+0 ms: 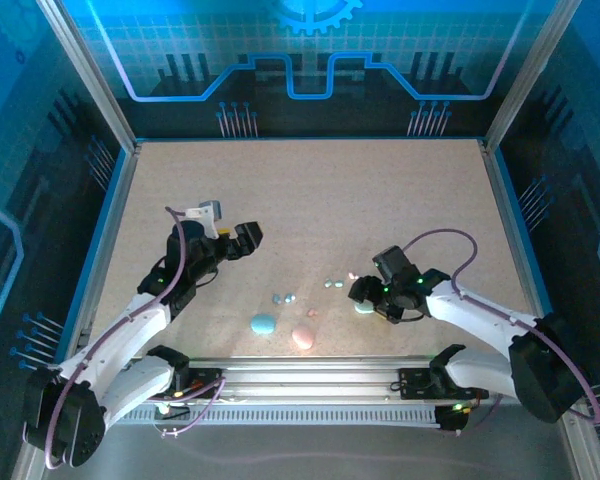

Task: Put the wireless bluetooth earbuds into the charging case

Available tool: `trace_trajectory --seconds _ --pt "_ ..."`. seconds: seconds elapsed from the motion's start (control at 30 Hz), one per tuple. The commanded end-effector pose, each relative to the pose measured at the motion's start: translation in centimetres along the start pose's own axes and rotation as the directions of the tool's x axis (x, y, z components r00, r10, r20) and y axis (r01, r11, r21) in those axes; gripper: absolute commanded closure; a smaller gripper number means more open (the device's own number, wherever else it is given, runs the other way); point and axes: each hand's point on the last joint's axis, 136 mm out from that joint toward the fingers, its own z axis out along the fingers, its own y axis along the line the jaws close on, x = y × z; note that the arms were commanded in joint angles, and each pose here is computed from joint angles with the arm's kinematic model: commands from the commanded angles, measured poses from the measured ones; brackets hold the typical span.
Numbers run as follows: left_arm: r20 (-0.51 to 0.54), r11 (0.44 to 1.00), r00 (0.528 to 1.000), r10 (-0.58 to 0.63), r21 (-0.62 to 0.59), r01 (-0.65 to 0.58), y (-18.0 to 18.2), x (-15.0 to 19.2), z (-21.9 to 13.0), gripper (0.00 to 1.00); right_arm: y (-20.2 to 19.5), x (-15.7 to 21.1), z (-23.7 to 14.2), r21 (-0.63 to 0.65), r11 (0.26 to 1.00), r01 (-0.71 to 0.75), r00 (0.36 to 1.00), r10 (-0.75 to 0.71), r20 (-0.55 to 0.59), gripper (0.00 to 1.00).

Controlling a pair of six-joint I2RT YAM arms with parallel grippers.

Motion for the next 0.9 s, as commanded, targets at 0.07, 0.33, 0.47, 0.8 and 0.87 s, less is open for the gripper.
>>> trace_trajectory --seconds 0.07,0.33,0.47,0.8,0.87 --pt "0.008 0.999 1.0 0.021 0.036 -0.021 -1.3 -0.9 -0.5 0.01 1.1 -0.7 0.5 -0.01 1.0 0.016 1.0 -0.016 0.024 0.24" --pt "0.003 0.999 1.0 0.017 0.034 -0.018 -1.3 -0.8 -0.5 0.01 1.9 -1.7 0.8 0.009 0.995 0.099 0.994 -0.099 0.042 0.27" --pt "0.003 0.999 1.0 0.017 0.034 -0.017 -1.3 -0.8 -0.4 0.01 2.5 -2.0 1.1 0.014 0.99 0.143 0.989 -0.144 0.032 0.29" --pt "-0.001 1.0 1.0 0.021 0.018 -0.021 -0.9 -0.7 -0.3 0.01 3.2 -1.0 1.9 0.13 0.932 0.338 0.941 -0.332 -0.061 0.37" --pt "0.0 0.999 1.0 0.028 0.016 -0.028 -0.9 -0.7 -0.3 0.01 2.6 -0.9 1.7 0.197 0.898 0.393 0.919 -0.387 -0.068 0.37"
